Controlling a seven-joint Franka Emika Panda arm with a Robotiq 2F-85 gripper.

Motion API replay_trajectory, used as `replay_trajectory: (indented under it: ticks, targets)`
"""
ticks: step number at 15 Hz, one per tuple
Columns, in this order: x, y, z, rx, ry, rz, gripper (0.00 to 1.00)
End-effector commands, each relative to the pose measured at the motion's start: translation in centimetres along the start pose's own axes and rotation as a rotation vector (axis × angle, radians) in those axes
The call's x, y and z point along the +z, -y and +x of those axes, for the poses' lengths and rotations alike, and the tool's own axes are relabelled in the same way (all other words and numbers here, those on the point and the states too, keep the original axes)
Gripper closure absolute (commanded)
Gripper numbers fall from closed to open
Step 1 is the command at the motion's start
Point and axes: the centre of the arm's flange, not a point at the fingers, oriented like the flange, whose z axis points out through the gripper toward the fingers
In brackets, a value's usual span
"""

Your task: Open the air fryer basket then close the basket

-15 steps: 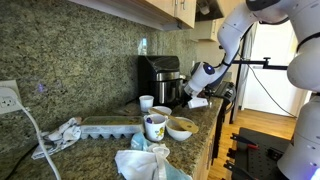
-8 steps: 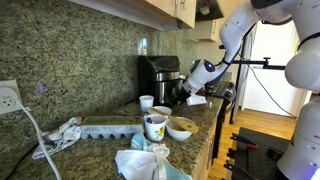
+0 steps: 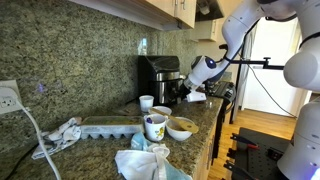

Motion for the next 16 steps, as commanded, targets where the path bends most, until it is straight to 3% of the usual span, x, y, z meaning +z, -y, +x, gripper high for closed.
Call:
replay_trajectory:
  ticks: [1, 16]
  targets:
    - [-2.6, 0.0, 0.1, -0.013, -0.037, -0.047, 0.0]
    - [-5.1, 0.4, 0.3, 0.003, -0.021, -0.091, 0.0]
